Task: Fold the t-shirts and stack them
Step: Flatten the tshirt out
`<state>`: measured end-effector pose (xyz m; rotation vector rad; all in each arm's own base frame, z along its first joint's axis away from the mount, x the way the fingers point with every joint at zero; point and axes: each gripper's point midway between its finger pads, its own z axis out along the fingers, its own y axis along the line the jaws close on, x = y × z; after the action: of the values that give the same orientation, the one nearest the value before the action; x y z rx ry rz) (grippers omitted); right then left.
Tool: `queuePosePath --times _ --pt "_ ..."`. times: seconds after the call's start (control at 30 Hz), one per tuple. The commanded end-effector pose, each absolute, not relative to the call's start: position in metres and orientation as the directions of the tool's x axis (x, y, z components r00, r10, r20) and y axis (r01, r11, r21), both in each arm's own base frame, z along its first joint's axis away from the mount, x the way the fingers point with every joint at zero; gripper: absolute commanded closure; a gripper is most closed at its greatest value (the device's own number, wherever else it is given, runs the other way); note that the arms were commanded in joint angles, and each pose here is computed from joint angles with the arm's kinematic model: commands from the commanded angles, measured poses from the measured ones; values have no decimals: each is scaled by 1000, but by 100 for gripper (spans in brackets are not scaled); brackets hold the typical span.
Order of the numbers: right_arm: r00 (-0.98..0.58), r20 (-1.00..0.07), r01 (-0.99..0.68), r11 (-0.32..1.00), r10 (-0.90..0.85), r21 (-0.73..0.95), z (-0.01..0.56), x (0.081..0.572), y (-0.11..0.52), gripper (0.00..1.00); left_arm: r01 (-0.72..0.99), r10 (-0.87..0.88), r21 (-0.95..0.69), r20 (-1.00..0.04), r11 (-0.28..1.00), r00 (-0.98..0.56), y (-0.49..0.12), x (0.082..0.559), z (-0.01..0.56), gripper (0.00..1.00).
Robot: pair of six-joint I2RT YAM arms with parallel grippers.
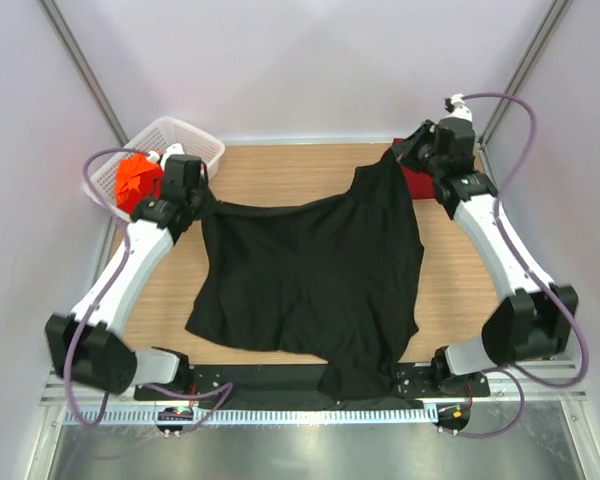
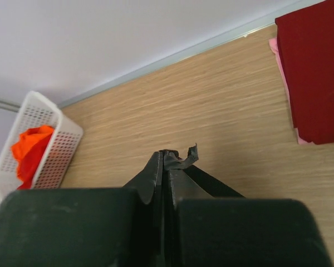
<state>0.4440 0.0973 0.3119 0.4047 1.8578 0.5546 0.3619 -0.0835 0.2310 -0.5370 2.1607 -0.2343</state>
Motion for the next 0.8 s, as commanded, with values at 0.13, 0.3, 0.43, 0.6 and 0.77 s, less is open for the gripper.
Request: queuePosePath --times 0.13,0.3,0.43,0.6,0.77 --pt "-286 -843 43 885 456 464 295 535 88 99 -310 -493 -385 -634 869 -596 -81 451 184 100" --pt "-338 -810 67 871 478 487 266 560 94 99 -369 -508 -351 -541 861 -671 -76 477 141 100" --pt "-362 -801 81 872 477 483 259 561 93 99 -390 -515 -339 -508 856 -690 -69 486 126 100" --pt "-321 -823 202 883 468 423 265 546 59 99 -358 -490 -347 -462 867 -740 -68 496 112 100" --pt "-277 -845 336 870 458 362 269 524 10 99 -337 -486 -377 -435 863 -758 -68 506 100 99"
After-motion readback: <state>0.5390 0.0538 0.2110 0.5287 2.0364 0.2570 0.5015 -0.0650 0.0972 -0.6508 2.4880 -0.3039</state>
